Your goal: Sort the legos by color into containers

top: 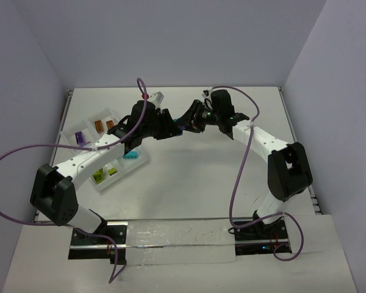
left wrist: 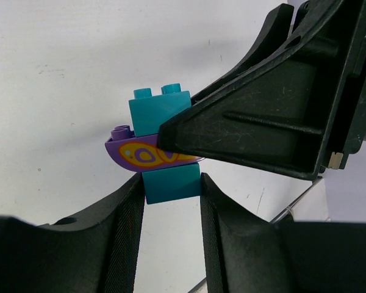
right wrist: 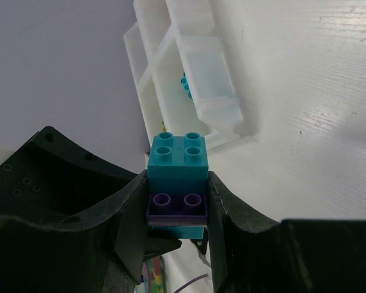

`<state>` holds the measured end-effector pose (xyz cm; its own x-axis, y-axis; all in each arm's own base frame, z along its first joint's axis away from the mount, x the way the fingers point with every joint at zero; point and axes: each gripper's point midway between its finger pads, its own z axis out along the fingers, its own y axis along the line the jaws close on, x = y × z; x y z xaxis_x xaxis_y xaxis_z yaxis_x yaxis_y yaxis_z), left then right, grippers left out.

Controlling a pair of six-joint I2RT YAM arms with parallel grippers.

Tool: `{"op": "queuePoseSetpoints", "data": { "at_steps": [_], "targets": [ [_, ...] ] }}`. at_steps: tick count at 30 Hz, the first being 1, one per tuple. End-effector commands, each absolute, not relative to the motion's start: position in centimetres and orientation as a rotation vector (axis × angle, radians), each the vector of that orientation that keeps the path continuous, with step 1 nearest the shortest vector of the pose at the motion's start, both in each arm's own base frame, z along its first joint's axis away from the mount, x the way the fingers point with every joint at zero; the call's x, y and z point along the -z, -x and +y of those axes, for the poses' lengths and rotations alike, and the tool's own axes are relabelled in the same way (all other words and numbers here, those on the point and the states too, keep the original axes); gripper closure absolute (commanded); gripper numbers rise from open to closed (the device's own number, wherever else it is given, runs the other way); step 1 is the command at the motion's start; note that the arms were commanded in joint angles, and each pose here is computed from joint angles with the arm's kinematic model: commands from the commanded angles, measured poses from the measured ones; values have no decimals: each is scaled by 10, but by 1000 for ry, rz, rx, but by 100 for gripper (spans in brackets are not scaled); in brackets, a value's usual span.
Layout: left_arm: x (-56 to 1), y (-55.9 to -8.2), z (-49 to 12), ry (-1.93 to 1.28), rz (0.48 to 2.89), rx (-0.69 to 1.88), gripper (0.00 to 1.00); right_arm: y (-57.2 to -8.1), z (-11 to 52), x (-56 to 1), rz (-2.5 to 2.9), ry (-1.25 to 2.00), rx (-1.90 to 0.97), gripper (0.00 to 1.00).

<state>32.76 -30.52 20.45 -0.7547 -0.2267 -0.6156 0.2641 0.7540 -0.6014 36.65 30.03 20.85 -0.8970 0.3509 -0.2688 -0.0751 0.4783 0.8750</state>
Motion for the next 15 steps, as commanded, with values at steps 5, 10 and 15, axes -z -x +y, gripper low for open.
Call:
{"op": "queuePoseSetpoints", "data": {
  "at_steps": [5,10,15],
  "targets": [
    [-209,-308,-294,-52,2256,919,100,-397,284,-236,2175,-249,-1403,100],
    [-208,-294,-286,-49,2287,918,100,-404,281,-238,2158,-261,-1387,100],
    [-212,-284,-266,6,2310,843,100,-401,274,-234,2161,-258,-1361,100]
  ]
}}
